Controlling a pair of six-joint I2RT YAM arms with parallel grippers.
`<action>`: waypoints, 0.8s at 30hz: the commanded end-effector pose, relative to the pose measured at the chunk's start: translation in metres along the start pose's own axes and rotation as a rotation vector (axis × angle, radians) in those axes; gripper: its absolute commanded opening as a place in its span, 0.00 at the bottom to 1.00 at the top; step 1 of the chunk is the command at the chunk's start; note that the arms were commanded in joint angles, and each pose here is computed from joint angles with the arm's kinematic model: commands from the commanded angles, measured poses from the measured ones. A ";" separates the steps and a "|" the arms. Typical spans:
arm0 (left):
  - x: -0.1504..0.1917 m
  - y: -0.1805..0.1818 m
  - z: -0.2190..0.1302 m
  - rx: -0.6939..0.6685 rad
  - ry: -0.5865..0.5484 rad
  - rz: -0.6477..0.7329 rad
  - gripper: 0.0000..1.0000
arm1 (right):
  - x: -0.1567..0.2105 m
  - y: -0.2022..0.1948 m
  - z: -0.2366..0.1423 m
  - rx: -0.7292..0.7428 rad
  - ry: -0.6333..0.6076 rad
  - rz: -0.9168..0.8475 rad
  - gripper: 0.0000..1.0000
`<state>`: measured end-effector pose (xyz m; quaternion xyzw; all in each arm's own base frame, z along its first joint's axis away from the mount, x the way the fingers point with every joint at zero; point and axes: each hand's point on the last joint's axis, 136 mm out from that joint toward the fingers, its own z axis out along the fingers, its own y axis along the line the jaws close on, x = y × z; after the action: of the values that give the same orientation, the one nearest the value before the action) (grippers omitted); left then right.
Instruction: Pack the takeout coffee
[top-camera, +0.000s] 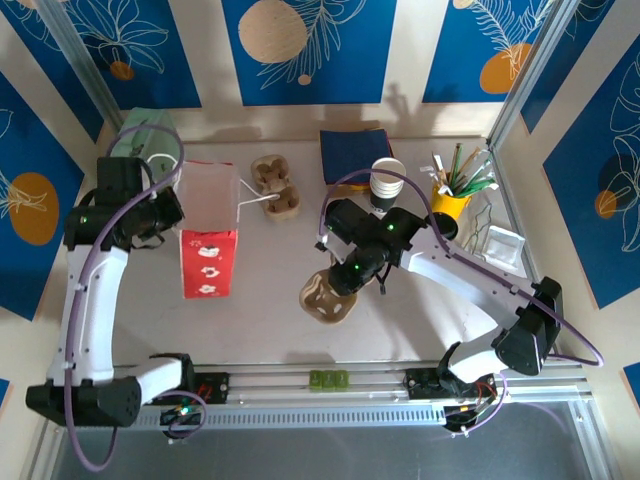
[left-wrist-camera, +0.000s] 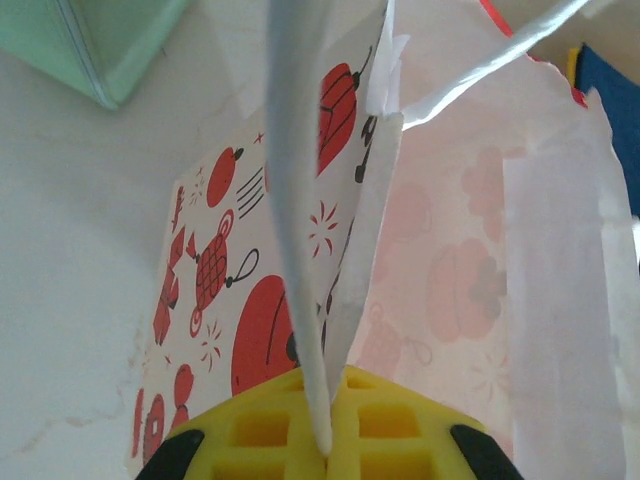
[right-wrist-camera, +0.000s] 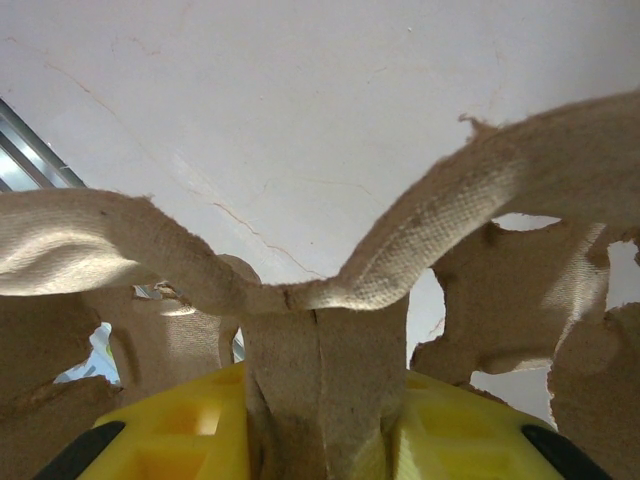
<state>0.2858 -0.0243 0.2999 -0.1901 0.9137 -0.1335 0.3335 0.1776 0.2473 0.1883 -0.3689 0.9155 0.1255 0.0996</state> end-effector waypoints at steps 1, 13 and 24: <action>0.026 -0.015 -0.004 0.098 0.050 -0.061 0.00 | 0.003 0.003 -0.023 0.001 -0.019 -0.024 0.29; 0.077 -0.057 -0.004 0.250 0.124 -0.050 0.00 | 0.017 -0.014 -0.060 0.064 -0.021 0.030 0.29; 0.100 -0.106 0.010 0.344 0.134 -0.016 0.00 | 0.047 -0.065 -0.097 0.144 -0.028 0.331 0.28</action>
<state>0.2403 -0.1528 0.2762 -0.1158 0.9051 -0.2916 0.2870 0.1925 0.1620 0.2489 -0.2378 0.9601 0.0811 0.1226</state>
